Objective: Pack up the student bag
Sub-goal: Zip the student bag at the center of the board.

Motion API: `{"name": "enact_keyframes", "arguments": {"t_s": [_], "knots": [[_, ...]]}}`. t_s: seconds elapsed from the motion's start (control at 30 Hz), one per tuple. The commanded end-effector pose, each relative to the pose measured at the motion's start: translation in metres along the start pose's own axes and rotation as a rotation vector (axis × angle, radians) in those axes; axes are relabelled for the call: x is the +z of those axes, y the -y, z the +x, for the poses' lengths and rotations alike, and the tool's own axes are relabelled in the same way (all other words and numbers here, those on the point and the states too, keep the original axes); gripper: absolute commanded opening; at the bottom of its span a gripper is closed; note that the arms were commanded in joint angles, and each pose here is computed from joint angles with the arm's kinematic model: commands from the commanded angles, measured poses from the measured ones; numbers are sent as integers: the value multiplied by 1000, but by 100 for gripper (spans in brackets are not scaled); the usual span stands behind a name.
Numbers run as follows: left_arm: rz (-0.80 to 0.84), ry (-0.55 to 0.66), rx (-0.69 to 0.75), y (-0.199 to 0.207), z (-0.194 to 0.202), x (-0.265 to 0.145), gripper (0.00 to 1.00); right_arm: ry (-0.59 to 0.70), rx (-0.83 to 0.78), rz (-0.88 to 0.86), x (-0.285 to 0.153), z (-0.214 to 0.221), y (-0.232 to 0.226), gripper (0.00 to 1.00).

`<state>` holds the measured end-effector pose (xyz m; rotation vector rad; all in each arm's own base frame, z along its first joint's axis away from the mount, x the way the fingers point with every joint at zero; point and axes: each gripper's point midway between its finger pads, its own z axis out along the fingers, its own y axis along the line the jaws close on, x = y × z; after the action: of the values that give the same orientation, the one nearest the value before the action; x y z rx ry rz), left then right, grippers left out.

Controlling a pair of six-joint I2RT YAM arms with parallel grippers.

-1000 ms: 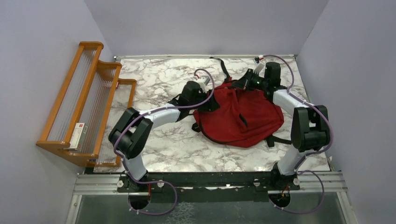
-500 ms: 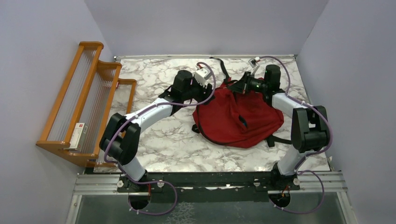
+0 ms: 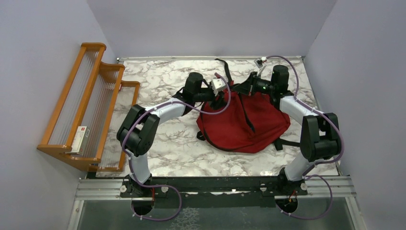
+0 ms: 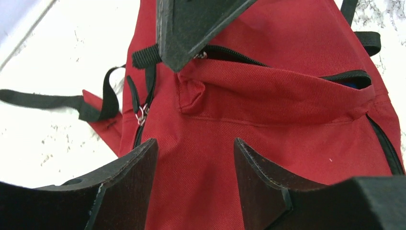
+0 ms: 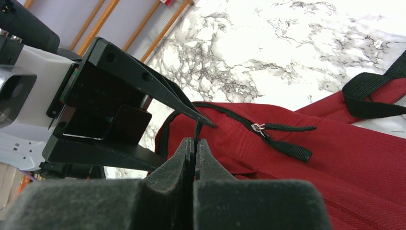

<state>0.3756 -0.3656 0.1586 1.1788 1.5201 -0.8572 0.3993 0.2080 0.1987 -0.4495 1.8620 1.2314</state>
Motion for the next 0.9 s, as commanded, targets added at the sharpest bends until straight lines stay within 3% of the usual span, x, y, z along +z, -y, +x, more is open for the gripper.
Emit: {"name": "enact_keyframes", "arguments": {"t_s": [0.0,0.23,0.4,0.73,0.87], "knots": [[85,125,172,5,-34,10,61,6,-42,-46,-3,-8,-22,1],[120,135,181,15,-32,28,59,-1,-37,-46,-4,-7,-22,1],[110,119,168,7,-22,39,52,-5,-36,-48,-5,-7,-24,1],[86,89,133,-1,-5,46,23,-18,-43,-33,-8,0,-23,1],[95,88,97,-3,-1,42,0,-28,-39,-23,-9,6,-21,1]]}}
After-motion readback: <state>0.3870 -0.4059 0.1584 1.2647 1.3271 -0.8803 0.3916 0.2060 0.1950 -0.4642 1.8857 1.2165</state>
